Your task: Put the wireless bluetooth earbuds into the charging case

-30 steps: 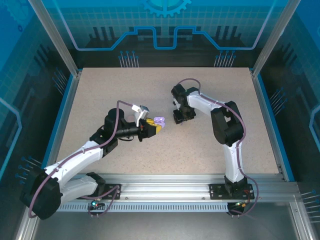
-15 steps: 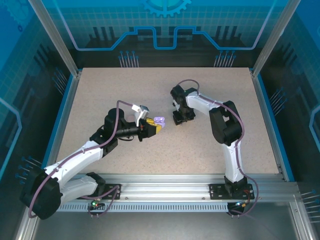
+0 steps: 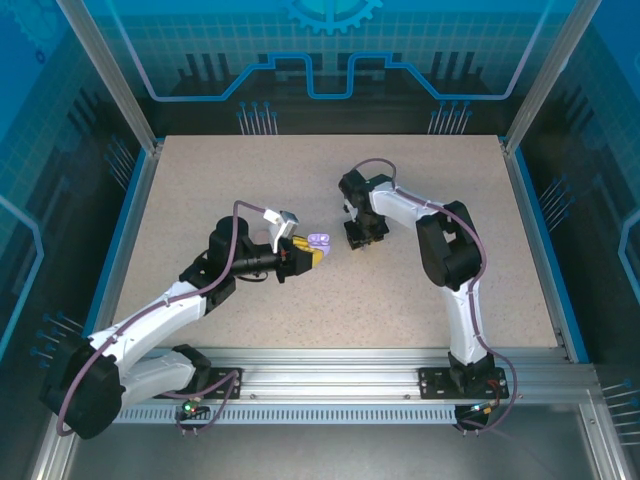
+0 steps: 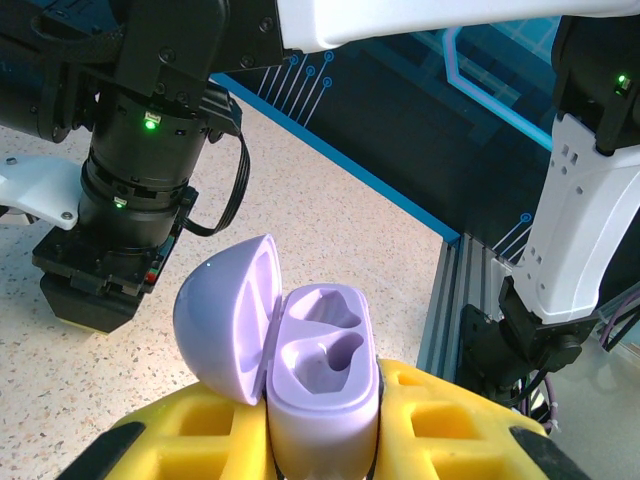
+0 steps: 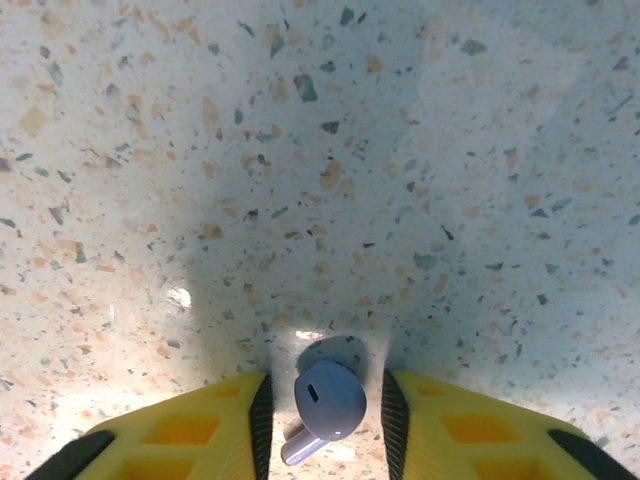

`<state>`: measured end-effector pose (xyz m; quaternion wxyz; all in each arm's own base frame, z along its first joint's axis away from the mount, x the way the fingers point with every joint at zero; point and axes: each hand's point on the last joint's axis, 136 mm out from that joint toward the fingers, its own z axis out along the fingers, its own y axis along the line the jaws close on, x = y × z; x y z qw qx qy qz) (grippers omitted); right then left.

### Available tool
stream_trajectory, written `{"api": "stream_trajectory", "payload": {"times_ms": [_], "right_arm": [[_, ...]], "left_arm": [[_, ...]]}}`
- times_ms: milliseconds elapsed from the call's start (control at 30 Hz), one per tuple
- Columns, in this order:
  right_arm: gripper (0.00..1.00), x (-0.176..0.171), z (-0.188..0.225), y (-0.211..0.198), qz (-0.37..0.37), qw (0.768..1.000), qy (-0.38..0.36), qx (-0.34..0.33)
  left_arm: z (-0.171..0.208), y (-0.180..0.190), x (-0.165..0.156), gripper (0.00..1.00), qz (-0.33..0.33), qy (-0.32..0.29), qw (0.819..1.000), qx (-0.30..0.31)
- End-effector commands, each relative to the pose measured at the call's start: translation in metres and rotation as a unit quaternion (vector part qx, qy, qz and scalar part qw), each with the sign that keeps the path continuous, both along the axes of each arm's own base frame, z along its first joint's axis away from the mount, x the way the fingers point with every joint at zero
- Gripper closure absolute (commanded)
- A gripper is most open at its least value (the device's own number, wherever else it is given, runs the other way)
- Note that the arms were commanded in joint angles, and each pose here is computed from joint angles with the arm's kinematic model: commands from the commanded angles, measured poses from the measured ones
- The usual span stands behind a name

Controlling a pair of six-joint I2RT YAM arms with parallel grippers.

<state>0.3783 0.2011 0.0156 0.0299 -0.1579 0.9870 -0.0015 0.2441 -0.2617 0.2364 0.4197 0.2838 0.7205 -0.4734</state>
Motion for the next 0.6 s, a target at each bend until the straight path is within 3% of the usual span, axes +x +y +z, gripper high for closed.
{"api": "stream_trajectory", "payload": {"times_ms": [0,233,567], "right_arm": [[0.67,0.002,-0.012,-0.001,-0.009,1.000,0.006,-0.016],[0.68,0.001,-0.018,-0.004,-0.013,1.000,0.010,-0.022],[0.79,0.005,-0.006,-0.009,-0.028,0.999,-0.019,-0.008]], "left_arm": [[0.014,-0.003,0.002,0.88,-0.001,-0.010,1.000,-0.006],[0.013,-0.003,0.001,0.88,-0.002,-0.010,1.000,-0.006],[0.011,-0.002,0.001,0.88,0.000,-0.009,1.000,-0.005]]}}
